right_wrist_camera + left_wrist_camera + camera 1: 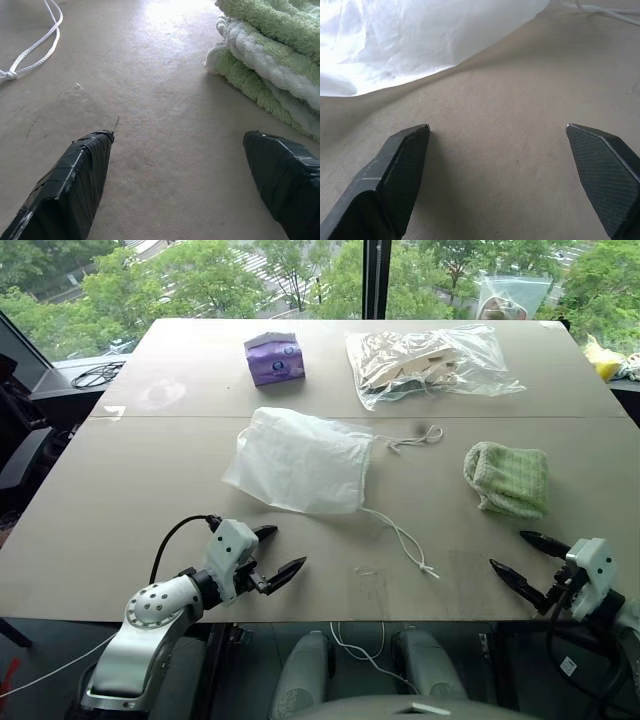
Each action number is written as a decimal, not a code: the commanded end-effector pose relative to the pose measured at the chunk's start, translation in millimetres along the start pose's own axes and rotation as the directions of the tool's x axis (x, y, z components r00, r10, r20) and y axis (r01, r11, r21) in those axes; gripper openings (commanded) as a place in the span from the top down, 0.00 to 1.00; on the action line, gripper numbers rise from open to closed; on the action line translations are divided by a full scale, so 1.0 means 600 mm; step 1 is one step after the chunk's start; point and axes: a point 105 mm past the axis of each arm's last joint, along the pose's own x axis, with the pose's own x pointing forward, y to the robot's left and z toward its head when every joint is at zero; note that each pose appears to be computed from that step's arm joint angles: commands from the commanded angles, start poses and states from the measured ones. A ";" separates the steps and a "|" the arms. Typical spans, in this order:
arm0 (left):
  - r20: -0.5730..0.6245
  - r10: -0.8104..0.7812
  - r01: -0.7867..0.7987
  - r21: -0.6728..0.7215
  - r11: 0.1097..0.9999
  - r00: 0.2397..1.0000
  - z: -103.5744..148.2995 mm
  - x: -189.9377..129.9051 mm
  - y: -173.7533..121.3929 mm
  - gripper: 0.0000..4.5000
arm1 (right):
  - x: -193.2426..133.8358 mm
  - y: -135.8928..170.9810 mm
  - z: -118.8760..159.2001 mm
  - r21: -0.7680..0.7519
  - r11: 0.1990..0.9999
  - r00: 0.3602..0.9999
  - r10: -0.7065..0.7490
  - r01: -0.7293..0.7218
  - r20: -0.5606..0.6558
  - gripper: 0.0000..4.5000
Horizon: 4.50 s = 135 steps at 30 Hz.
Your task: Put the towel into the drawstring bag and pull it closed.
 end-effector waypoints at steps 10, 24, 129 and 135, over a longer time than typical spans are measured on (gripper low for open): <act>-0.019 -0.040 0.040 -0.029 0.999 0.999 -0.012 0.017 -0.014 0.00 | -0.006 -0.003 0.019 -0.048 0.998 0.998 0.032 -0.030 0.045 0.00; 0.054 -0.080 0.082 -0.042 0.996 0.995 0.035 0.027 -0.030 0.00 | 0.010 0.013 0.113 -0.085 0.992 0.949 0.115 -0.095 0.292 0.00; 0.277 0.505 -0.560 0.180 0.808 0.817 0.222 0.174 0.046 1.00 | 0.191 -0.083 0.083 0.896 0.436 0.993 -0.111 0.085 -0.041 0.81; 0.282 0.457 -0.511 0.159 0.845 0.844 0.222 0.178 0.039 1.00 | 0.199 -0.079 0.133 0.914 0.399 0.984 -0.117 -0.081 0.138 0.99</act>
